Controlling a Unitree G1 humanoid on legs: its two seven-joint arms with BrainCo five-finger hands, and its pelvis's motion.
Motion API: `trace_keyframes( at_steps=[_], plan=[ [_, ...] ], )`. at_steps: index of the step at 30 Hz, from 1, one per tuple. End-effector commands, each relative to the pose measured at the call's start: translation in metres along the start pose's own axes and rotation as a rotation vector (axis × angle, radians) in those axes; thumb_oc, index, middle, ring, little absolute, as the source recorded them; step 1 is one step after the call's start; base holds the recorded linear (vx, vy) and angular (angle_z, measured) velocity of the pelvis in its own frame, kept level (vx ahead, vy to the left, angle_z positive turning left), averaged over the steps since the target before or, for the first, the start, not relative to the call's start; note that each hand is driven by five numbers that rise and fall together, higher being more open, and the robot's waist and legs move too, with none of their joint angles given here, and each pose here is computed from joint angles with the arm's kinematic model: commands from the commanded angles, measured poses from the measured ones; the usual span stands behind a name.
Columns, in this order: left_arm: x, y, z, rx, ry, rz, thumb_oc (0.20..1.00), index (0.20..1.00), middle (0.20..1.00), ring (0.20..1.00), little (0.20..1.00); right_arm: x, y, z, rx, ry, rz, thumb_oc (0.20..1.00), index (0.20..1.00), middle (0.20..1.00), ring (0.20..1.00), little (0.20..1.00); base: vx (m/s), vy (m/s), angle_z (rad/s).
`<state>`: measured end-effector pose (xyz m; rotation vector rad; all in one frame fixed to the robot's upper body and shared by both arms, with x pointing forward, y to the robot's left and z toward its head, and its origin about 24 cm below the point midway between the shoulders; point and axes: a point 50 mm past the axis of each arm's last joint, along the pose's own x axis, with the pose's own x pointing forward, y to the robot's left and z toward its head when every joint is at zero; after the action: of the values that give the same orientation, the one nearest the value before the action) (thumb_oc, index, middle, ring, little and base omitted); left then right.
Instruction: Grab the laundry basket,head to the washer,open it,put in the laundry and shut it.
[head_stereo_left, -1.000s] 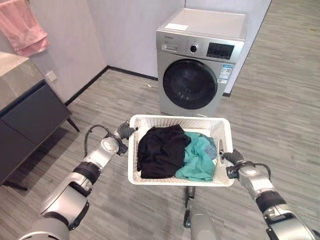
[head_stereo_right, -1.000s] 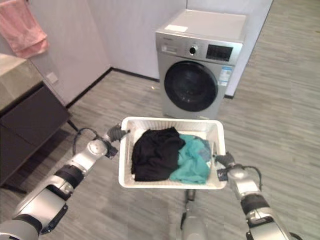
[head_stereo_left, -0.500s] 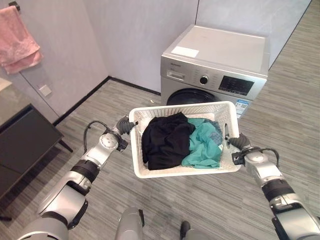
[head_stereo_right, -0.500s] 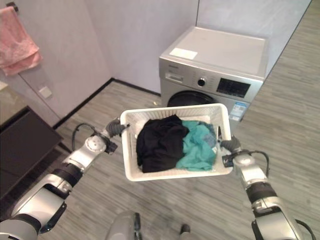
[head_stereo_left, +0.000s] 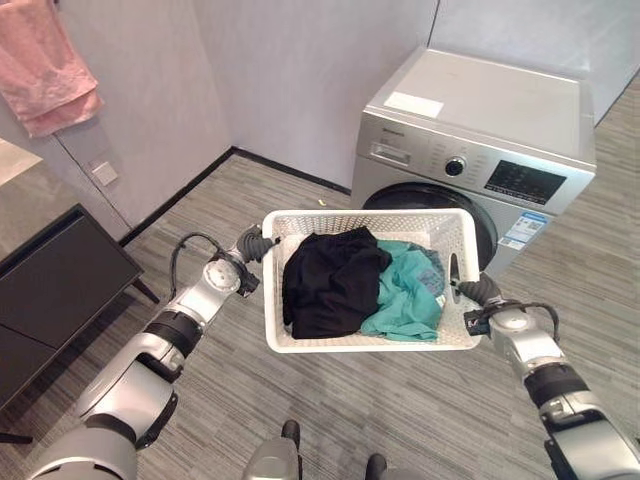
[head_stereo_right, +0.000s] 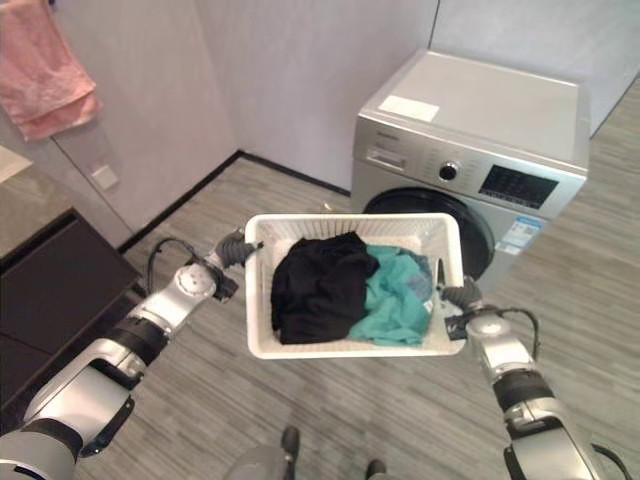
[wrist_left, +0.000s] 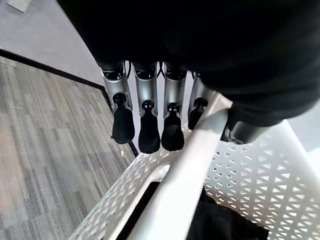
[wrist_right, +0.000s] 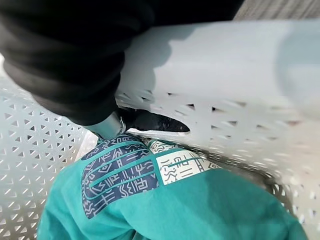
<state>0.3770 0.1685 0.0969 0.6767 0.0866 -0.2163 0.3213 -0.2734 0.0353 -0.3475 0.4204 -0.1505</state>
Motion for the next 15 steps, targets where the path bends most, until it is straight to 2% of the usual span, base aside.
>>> trace_keyframes(
  at_steps=[1,6,11,15],
  plan=[
    [-0.001,0.055,0.007,0.036,-0.030,0.158,0.200,0.200,0.200,0.200,0.200,0.001,-0.049,0.033,0.013,-0.134,-0.098,0.200,0.200,0.200,0.200,0.200,0.22,0.254,-0.75],
    [-0.005,0.064,-0.003,0.044,0.004,0.184,0.200,0.200,0.200,0.200,0.200,0.007,-0.053,0.041,-0.024,-0.108,-0.104,0.200,0.200,0.200,0.200,0.200,0.11,0.074,-0.71],
    [-0.007,0.072,-0.008,0.037,0.022,0.201,0.200,0.200,0.200,0.200,0.200,0.010,-0.061,0.053,-0.088,-0.092,-0.107,0.200,0.200,0.200,0.200,0.200,0.22,-0.102,-0.32],
    [-0.010,0.087,-0.002,0.051,-0.002,0.256,0.200,0.200,0.200,0.200,0.200,0.009,-0.046,0.070,-0.110,-0.173,-0.039,0.200,0.200,0.200,0.200,0.200,0.24,-0.163,-0.03]
  ],
)
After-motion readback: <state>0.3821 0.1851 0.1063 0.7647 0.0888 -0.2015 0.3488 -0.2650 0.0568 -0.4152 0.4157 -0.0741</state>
